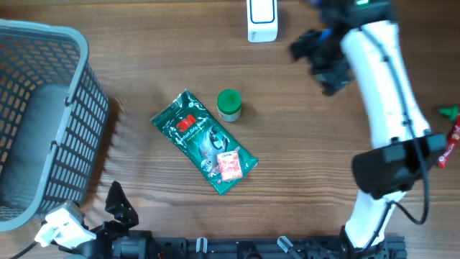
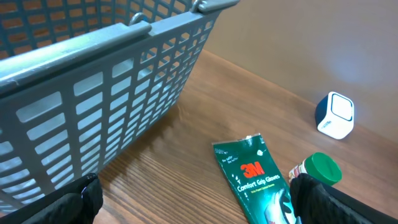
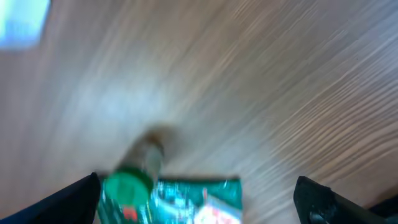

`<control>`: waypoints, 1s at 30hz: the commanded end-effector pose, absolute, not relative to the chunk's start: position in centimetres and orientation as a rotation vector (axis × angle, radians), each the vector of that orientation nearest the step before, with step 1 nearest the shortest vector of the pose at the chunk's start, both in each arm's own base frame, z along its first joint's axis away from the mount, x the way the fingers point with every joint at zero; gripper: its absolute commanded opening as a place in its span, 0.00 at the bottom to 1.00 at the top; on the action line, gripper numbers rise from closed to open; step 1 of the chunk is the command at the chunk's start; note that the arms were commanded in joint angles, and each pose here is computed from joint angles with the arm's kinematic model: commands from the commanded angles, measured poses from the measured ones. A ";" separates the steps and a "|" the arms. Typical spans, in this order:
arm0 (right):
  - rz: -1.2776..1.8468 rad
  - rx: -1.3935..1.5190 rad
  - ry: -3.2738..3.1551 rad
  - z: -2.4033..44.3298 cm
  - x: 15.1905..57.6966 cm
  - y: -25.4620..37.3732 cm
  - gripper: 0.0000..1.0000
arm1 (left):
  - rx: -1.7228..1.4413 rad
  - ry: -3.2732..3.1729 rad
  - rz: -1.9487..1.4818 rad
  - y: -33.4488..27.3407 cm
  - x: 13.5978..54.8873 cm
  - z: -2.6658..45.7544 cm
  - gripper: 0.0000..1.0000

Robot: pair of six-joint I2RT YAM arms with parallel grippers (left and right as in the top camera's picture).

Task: Scan the item barcode
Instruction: 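Move the right gripper over the green-capped jar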

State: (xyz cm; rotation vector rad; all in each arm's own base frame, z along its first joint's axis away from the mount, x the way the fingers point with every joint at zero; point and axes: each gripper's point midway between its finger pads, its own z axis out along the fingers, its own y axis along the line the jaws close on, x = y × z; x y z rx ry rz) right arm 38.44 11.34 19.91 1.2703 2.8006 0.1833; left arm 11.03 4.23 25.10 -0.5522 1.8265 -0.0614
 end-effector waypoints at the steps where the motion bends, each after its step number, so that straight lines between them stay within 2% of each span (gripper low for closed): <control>1: 0.237 1.107 2.863 18.9 37.3 17.5 1.00 | -0.555 1.818 -0.066 4.3 11.0 25.2 1.00; 5: 0.375 0.811 2.859 14.9 38.3 24.5 1.00 | -0.555 1.818 -0.066 4.3 11.0 25.2 1.00; 7: 0.509 0.461 2.835 13.3 39.3 28.4 1.00 | -0.555 1.818 -0.065 4.3 11.0 25.2 1.00; 14: 0.390 0.312 2.971 5.6 38.0 29.3 1.00 | -0.555 1.818 -0.066 4.3 11.0 25.2 1.00; 15: 0.384 0.311 2.976 5.4 37.9 29.3 0.97 | -0.555 1.817 -0.065 4.3 11.0 25.2 1.00; 17: 0.378 0.312 2.982 5.2 37.7 29.3 0.84 | -0.555 1.818 -0.066 4.3 11.0 25.2 1.00; 20: 0.332 0.308 3.011 5.0 37.1 28.7 0.71 | -0.555 1.818 -0.066 4.3 11.0 25.2 1.00; 24: 0.062 0.145 3.122 4.4 34.6 24.6 0.67 | -0.555 1.818 -0.065 4.3 11.0 25.2 1.00; 26: -0.177 0.082 3.163 4.5 33.5 20.7 0.67 | -0.555 1.818 -0.065 4.3 11.0 25.2 1.00; 30: -0.541 -0.273 3.144 5.5 33.7 14.8 0.83 | -0.555 1.818 -0.065 4.3 11.0 25.2 1.00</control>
